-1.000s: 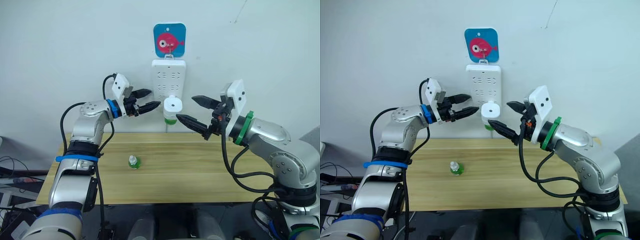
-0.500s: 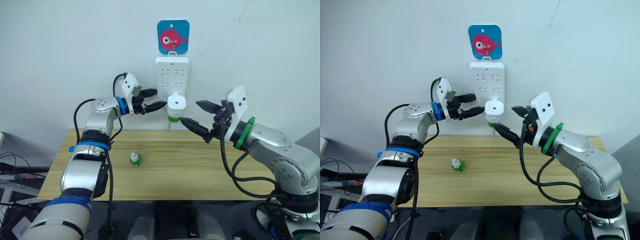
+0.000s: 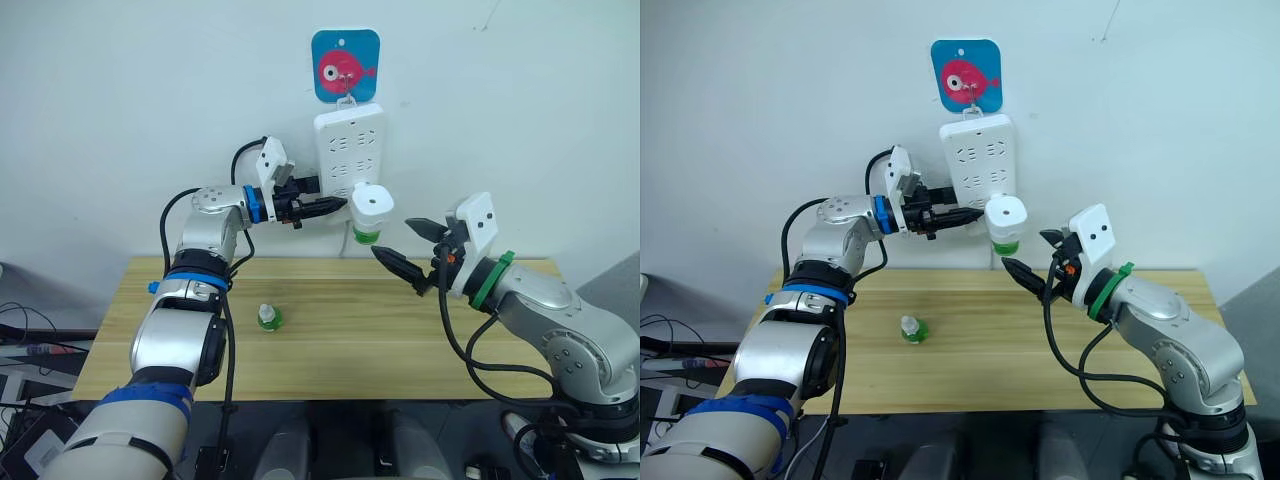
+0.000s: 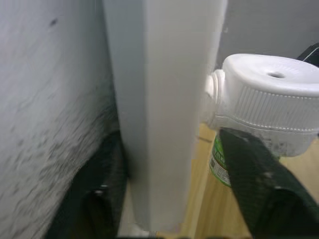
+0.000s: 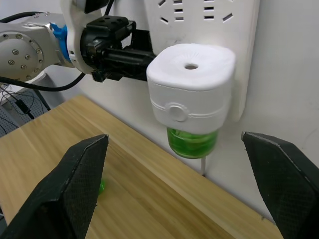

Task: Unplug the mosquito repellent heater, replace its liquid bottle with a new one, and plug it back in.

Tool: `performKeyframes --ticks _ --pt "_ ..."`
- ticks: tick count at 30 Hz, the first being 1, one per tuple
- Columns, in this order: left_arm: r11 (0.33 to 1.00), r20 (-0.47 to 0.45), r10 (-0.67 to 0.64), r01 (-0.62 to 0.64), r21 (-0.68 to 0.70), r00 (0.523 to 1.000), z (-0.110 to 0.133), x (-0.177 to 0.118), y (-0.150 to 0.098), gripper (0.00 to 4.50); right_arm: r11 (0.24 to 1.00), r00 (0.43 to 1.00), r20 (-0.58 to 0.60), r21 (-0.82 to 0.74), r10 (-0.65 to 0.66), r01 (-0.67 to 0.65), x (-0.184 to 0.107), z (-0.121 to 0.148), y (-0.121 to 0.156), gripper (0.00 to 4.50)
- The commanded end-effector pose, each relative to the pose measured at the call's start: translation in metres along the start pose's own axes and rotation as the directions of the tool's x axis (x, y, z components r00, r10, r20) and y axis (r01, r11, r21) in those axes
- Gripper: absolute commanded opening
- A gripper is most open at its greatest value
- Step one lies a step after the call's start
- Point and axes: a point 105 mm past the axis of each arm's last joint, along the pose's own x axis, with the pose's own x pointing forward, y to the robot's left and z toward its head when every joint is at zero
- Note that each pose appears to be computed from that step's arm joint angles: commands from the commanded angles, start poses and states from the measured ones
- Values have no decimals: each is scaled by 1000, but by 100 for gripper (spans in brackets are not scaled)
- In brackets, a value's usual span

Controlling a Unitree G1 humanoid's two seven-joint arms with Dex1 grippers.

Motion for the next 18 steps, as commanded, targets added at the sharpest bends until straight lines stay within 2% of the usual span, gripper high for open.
performKeyframes --ticks 1,5,12,18 --pt "998 52 -33 31 48 998 21 4 -3 130 999 998 61 -34 6 -4 -1 14 8 450" --pt "999 48 -27 24 45 998 20 3 -3 131 999 996 87 -35 -12 15 5 20 12 450" --pt "999 38 -16 15 51 999 18 4 -3 131 988 979 150 -50 -139 148 24 34 8 450" --pt "998 36 -12 10 57 999 19 4 -2 131 968 961 157 -75 -226 240 43 39 4 450"
